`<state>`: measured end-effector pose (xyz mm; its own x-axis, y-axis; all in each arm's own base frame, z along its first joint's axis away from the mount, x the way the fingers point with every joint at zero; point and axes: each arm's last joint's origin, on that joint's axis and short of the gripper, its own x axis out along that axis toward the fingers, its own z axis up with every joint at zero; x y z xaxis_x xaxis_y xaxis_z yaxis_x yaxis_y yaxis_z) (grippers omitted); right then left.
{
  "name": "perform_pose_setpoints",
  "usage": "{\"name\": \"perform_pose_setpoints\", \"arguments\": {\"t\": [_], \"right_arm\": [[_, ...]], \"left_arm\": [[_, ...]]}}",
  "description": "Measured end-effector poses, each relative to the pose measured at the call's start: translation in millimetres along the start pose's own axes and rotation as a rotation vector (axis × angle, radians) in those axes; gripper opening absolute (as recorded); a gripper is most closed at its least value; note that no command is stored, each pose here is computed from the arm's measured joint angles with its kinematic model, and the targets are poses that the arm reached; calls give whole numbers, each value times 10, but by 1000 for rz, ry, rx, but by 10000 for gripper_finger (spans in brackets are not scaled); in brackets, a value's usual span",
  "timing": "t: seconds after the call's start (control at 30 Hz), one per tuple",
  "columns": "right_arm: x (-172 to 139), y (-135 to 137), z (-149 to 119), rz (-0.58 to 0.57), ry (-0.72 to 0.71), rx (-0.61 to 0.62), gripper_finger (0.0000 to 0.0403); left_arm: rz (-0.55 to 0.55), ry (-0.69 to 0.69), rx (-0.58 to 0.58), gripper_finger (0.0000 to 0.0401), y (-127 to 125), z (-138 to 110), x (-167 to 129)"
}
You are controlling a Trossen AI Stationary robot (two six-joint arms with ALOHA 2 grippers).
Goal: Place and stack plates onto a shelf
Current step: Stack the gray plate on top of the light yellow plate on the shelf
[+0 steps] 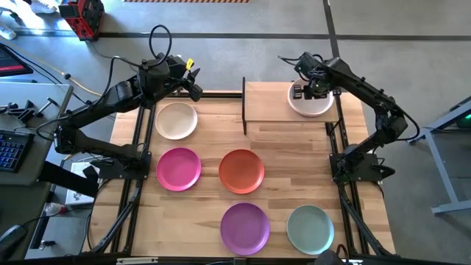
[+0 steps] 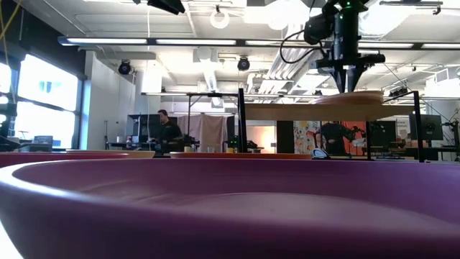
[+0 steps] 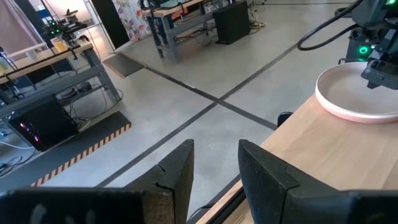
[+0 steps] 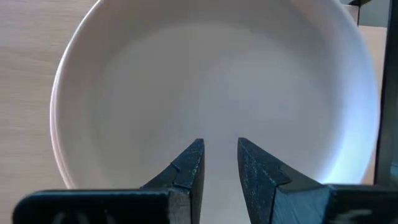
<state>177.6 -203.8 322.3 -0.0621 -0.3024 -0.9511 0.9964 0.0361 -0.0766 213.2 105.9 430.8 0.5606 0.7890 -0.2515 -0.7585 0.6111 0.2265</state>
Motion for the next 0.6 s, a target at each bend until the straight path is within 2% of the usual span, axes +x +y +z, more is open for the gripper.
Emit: {"name": "perform_pose_setpoints", "arguments": {"t": [0.6], "right_arm": [[4,-24,-38,2,63,29,74]], "left_arm": [[-1,12,7,115,-1,-13,0]]}}
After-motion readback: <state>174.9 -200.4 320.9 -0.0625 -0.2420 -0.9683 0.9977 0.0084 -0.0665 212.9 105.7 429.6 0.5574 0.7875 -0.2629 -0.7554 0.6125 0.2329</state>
